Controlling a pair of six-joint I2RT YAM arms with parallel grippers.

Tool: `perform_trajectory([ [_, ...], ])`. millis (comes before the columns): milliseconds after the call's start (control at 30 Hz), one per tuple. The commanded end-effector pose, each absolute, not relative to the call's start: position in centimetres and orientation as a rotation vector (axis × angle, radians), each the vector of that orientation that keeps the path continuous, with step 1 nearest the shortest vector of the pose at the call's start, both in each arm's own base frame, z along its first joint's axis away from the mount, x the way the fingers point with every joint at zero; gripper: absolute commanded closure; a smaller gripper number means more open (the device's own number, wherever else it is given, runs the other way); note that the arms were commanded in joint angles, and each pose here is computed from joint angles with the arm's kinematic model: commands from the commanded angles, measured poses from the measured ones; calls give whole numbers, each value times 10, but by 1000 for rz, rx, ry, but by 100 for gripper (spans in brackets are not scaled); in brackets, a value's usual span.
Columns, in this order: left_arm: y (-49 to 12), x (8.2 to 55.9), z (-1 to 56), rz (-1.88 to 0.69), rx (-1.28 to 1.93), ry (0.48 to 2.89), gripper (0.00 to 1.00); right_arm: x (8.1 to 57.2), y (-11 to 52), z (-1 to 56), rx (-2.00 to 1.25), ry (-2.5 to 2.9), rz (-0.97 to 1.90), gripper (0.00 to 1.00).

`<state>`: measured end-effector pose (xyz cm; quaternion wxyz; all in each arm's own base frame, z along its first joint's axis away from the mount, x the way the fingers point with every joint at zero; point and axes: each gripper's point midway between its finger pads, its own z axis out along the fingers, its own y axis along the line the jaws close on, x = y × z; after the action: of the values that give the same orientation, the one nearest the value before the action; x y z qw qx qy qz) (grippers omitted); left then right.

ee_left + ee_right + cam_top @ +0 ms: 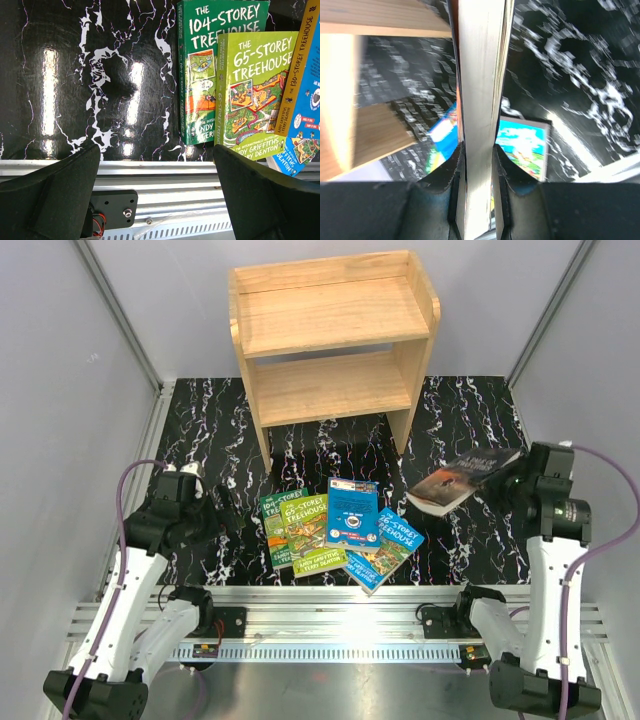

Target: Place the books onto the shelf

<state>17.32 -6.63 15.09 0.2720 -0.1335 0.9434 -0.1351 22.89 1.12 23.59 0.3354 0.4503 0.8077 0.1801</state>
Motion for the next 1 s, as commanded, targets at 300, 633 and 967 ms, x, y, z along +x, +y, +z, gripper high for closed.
perform_trajectory([
  [300, -68, 177, 155, -382, -348, 2501, 1, 265, 77, 530, 306, 1625, 939, 100],
  [633, -66, 177, 156, -368, -365, 2489, 1, 256, 119, 683, -48, 1320, 1358, 100],
  [967, -63, 178, 157, -350, -379, 2480, 1, 332, 182, 662, -40, 1393, 1500, 100],
])
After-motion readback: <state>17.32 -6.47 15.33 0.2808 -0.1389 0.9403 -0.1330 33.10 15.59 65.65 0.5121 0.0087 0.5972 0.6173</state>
